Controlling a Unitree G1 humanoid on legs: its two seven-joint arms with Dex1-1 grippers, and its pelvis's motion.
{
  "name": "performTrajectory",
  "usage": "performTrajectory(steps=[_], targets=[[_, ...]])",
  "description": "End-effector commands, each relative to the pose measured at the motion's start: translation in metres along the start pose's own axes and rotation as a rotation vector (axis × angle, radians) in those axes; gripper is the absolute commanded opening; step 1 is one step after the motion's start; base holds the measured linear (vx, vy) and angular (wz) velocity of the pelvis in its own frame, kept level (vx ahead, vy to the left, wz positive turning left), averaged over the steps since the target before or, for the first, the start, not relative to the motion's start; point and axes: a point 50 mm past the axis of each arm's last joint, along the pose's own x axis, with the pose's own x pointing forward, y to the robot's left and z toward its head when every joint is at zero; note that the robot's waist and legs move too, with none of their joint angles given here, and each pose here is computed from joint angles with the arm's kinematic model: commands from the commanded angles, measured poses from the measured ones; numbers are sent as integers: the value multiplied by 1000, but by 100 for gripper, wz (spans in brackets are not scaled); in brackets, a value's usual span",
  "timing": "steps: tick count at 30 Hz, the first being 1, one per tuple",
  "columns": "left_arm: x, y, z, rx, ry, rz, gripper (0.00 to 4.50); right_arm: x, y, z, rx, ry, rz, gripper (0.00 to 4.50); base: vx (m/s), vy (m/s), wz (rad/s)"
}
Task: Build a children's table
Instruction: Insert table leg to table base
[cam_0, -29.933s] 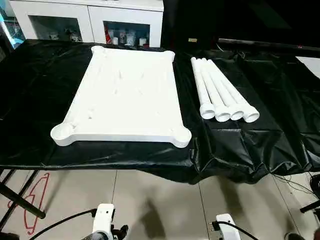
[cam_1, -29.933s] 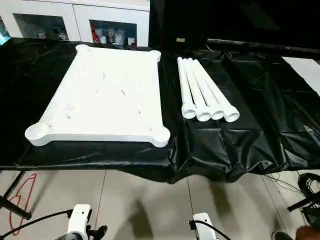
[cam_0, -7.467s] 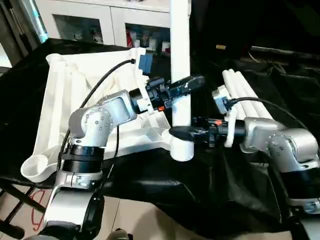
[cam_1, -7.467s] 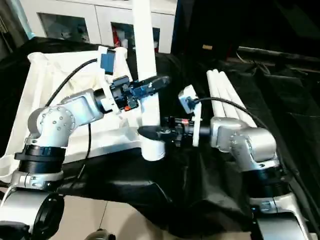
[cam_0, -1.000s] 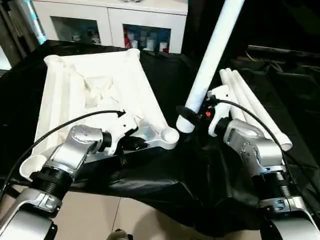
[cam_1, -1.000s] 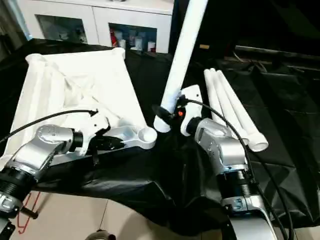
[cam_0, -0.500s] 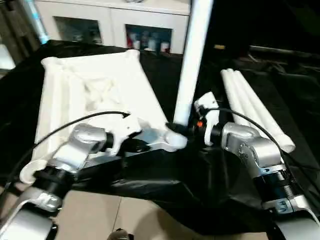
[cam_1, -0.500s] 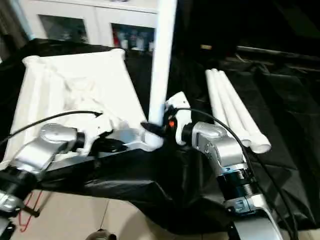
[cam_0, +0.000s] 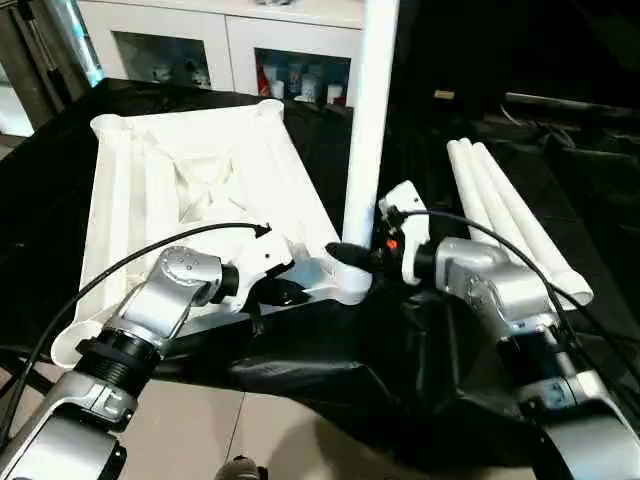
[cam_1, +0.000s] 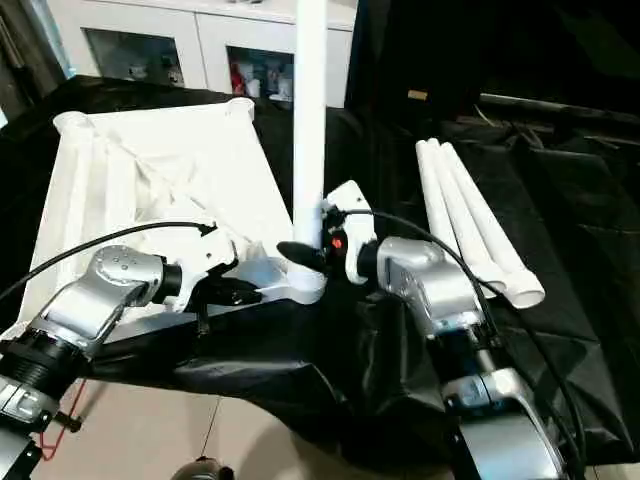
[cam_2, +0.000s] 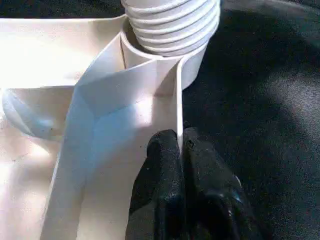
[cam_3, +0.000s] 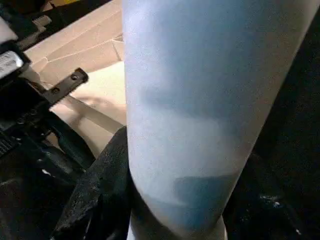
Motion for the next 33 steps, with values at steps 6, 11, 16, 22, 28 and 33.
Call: performTrajectory(steps=[6,11,16,22,28,33], targets=[[8,-10,10,46,-20,-68,0,5,1,-5,6,40,26,191,0,0,0],[8,-8,13,47,-31,-60,0,5,-3,-10,14,50,14,191,0,0,0],[8,-6,15,47,-38,-39,0,4,-5,-14,64,21,-3,191,0,0,0],[7,-2,17,32,-65,2,0,-1,-8,-26,130,-20,-43,191,0,0,0],[8,2,20,21,-89,29,0,-5,-8,-41,201,-80,-82,191,0,0,0],[8,4,20,18,-97,49,0,-8,-7,-56,257,-156,-139,191,0,0,0]])
